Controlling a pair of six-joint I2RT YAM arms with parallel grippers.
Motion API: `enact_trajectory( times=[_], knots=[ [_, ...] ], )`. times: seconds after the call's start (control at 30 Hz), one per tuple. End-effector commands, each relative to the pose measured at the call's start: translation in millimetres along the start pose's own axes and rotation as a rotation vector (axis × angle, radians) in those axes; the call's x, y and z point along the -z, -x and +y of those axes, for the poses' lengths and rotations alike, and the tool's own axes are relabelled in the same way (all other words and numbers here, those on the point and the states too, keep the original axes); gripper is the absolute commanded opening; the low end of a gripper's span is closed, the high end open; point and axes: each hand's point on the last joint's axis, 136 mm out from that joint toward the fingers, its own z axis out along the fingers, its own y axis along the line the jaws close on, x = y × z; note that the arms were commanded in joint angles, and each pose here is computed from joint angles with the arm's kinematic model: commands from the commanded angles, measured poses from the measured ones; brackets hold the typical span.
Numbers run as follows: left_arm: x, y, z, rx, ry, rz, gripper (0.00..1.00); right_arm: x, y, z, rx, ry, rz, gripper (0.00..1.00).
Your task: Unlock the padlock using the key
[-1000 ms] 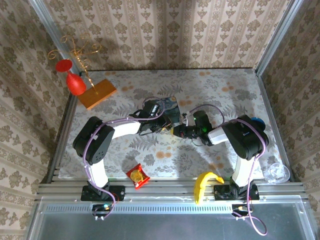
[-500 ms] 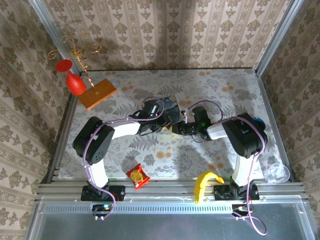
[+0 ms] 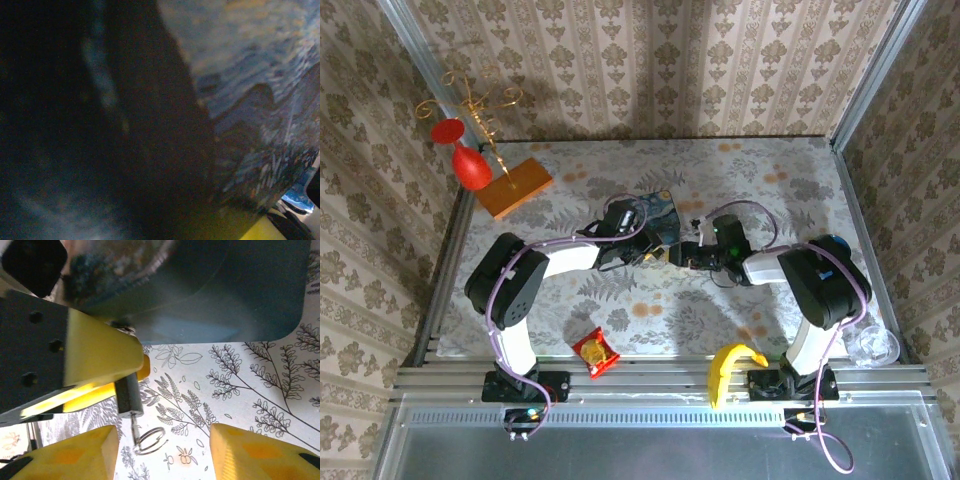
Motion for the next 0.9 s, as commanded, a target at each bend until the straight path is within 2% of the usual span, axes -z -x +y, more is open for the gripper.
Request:
enact_trajectory(
  times=[0.0,0.07,0.2,0.43,0.67,0.87],
  knots=[
    [-5.2,-13.2,27.3,0.084,0.059,0.070,0.00,12.5,4.2,4.9,0.008,-0.015,-0.040,0.53],
    [-4.9,-12.4,24.7,0.082,0.052,0.068,0.00,19.5,2.3,7.3,0.001,-0.022,-0.049,0.50],
    [-4.9,-10.9,20.6,0.077,0.042,0.064,0.00,32.3,-0.4,9.1,-0.049,-0.063,-0.076,0.37],
    [-5.5,-13.1,18.1,0.080,0.027,0.076,0.00,30.1,-6.7,27.8,-0.070,-0.085,-0.097,0.27],
    [-3.9,-15.1,18.6,0.084,0.023,0.082,0.00,24.7,-4.7,21.9,-0.063,-0.127,-0.112,0.30],
    [-3.0,-15.7,17.9,0.084,0.016,0.082,0.00,16.0,-6.2,22.1,-0.048,-0.115,-0.076,0.27]
  ],
)
